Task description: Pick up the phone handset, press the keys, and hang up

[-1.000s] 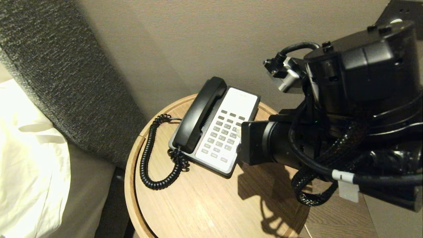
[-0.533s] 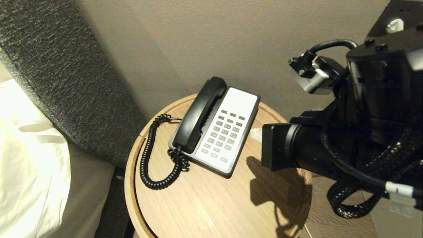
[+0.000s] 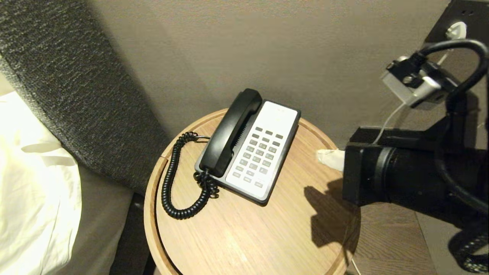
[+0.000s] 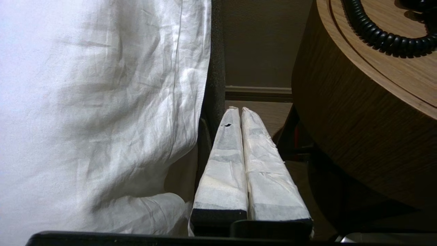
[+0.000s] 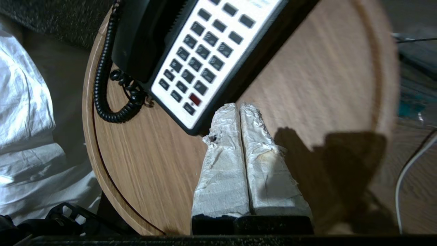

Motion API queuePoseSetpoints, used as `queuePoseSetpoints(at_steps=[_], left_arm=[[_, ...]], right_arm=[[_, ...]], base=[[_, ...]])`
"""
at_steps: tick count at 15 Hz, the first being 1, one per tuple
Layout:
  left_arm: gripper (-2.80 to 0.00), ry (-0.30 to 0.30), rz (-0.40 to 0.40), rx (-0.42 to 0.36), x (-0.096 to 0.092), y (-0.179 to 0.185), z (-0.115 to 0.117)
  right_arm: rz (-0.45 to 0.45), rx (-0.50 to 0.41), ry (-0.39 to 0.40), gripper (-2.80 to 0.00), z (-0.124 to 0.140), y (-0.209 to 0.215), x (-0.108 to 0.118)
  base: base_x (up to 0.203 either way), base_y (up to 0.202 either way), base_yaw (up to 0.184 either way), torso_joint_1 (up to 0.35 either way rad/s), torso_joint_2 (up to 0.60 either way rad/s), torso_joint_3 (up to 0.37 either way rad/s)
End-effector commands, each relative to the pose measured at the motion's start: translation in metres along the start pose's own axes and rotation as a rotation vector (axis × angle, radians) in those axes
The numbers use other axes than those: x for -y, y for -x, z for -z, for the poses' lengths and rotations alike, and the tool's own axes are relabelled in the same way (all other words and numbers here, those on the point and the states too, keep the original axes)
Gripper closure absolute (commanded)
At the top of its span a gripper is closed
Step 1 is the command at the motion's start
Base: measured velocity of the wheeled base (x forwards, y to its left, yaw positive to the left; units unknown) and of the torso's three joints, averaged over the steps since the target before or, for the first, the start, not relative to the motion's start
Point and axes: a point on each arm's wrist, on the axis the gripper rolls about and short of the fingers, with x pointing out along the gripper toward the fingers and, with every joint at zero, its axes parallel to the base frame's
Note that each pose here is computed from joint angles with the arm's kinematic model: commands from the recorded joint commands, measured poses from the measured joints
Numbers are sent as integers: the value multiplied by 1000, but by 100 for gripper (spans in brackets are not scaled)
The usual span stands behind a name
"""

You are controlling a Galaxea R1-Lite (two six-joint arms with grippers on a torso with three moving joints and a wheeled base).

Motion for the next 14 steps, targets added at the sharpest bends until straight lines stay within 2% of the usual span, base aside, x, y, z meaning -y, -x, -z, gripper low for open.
queuePoseSetpoints(at_steps=[1,3,4,6,8,9,10,11,12,13,14], left_arm=[[0,0,2,-38,1,-2,11],[0,0,2,-39,1,-2,11],[0,0,1,-39,1,-2,11],[0,0,2,-39,1,-2,11],[0,0,1,-39,1,-2,11],[0,0,2,-39,1,-2,11],[0,0,2,-39,1,-2,11],[0,1,1,-39,1,-2,11],[0,0,2,-39,1,-2,11],[0,0,2,-38,1,-2,11],[0,0,2,-38,1,-2,11]], right_arm=[[-3,83,-52,0,-7,39,25],[99,154,-104,0,-1,65,65],[193,210,-151,0,3,81,90],[331,339,-242,0,25,129,128],[424,428,-287,0,64,169,137],[433,457,-291,0,85,182,134],[424,459,-273,0,110,187,131],[427,418,-244,0,134,181,131],[412,385,-176,0,147,177,131],[397,374,-115,0,150,176,132],[367,333,-18,0,155,171,135]], base=[[0,0,0,0,0,0],[0,0,0,0,0,0],[0,0,0,0,0,0],[0,0,0,0,0,0],[0,0,0,0,0,0],[0,0,0,0,0,0],[0,0,0,0,0,0],[0,0,0,0,0,0],[0,0,0,0,0,0],[0,0,0,0,0,0],[0,0,0,0,0,0]])
